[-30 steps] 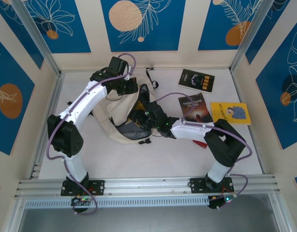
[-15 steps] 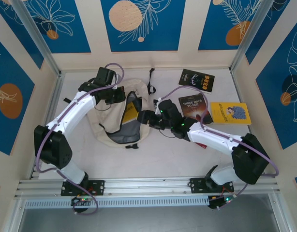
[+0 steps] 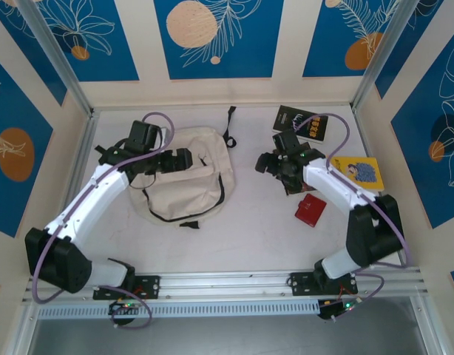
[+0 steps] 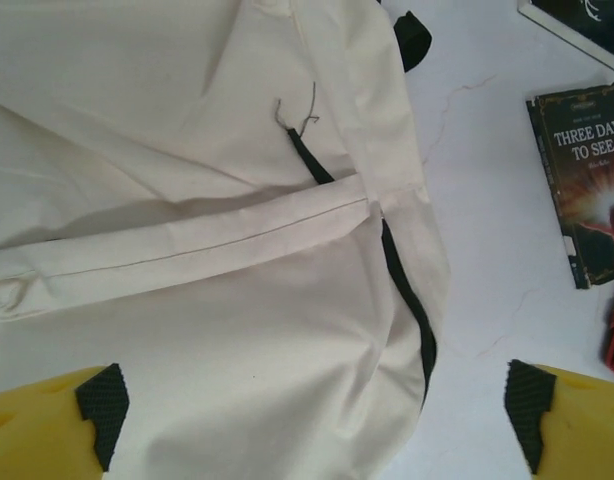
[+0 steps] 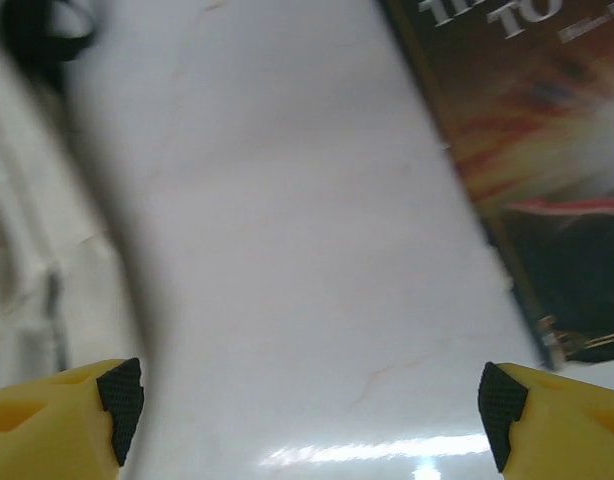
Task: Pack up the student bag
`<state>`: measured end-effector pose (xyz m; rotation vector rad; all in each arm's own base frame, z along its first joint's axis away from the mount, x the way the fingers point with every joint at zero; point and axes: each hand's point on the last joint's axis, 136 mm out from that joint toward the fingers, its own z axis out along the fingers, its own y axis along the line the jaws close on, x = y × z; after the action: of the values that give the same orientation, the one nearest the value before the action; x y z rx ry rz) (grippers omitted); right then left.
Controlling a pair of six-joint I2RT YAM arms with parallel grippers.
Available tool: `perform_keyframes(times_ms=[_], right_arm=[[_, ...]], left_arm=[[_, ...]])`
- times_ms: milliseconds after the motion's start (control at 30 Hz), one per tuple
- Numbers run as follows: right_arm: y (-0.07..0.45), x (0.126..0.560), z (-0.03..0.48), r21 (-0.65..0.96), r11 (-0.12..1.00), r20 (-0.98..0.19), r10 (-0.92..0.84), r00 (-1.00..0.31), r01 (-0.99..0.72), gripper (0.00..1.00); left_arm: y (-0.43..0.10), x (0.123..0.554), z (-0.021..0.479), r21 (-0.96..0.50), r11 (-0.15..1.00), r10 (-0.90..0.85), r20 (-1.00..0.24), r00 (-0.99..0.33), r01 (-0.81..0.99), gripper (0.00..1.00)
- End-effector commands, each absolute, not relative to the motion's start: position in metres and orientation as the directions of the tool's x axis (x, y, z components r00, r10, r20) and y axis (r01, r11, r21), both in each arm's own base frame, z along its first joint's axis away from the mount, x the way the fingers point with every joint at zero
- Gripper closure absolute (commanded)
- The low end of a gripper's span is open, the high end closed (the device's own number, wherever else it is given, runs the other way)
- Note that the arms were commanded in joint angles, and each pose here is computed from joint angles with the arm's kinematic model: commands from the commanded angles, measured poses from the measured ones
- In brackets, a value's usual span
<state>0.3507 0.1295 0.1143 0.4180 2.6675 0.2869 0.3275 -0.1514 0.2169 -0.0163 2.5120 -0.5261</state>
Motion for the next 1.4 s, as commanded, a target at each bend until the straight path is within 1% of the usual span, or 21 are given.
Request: perform_keyframes(times_ms=[0,67,133,300,467,767,900,1033,1100,1200,1367], right_arm=[[0.099,0.351,0.094,0.067,0.975,-0.305,0.224,-0.926,0.213,0.11],[0.092,0.360,0.083,0.030,0.979,-0.274,0.203,-0.940,0.203,0.11],[0.090,0.368,0.071,0.026,0.981,-0.235,0.193,-0.953,0.192,0.11],[0.092,0.386,0.047,0.077,0.977,-0.156,0.207,-0.966,0.198,0.11],[0.092,0.396,0.032,0.082,0.973,-0.119,0.226,-0.967,0.218,0.11],[0.114,0.378,0.014,0.170,0.944,-0.007,0.287,-0.958,0.282,0.12],[0.130,0.368,0.010,0.192,0.940,0.025,0.281,-0.959,0.281,0.13],[0.145,0.365,0.014,0.230,0.934,0.024,0.274,-0.961,0.272,0.13],[0.142,0.370,0.023,0.223,0.938,-0.005,0.275,-0.961,0.267,0.14],[0.120,0.383,0.044,0.186,0.944,-0.079,0.290,-0.954,0.272,0.14],[0.072,0.400,0.076,0.206,0.926,-0.162,0.351,-0.922,0.316,0.14]], left_arm=[[-0.132,0.321,0.219,-0.325,0.943,-0.131,-0.557,-0.820,0.070,0.00],[-0.129,0.318,0.220,-0.316,0.946,-0.130,-0.566,-0.814,0.069,0.00],[-0.127,0.318,0.222,-0.313,0.947,-0.128,-0.571,-0.811,0.071,0.00],[-0.128,0.318,0.221,-0.314,0.946,-0.125,-0.573,-0.810,0.077,0.00],[-0.126,0.317,0.220,-0.310,0.948,-0.121,-0.573,-0.810,0.077,0.00],[-0.127,0.317,0.215,-0.310,0.948,-0.117,-0.569,-0.814,0.080,0.00],[-0.127,0.317,0.213,-0.311,0.947,-0.117,-0.564,-0.817,0.079,0.00],[-0.127,0.317,0.213,-0.311,0.947,-0.117,-0.564,-0.817,0.079,0.00],[-0.128,0.317,0.213,-0.311,0.947,-0.116,-0.564,-0.818,0.080,0.00],[-0.128,0.317,0.212,-0.313,0.946,-0.115,-0.561,-0.820,0.081,0.00],[-0.129,0.317,0.212,-0.315,0.945,-0.115,-0.560,-0.820,0.082,0.00]])
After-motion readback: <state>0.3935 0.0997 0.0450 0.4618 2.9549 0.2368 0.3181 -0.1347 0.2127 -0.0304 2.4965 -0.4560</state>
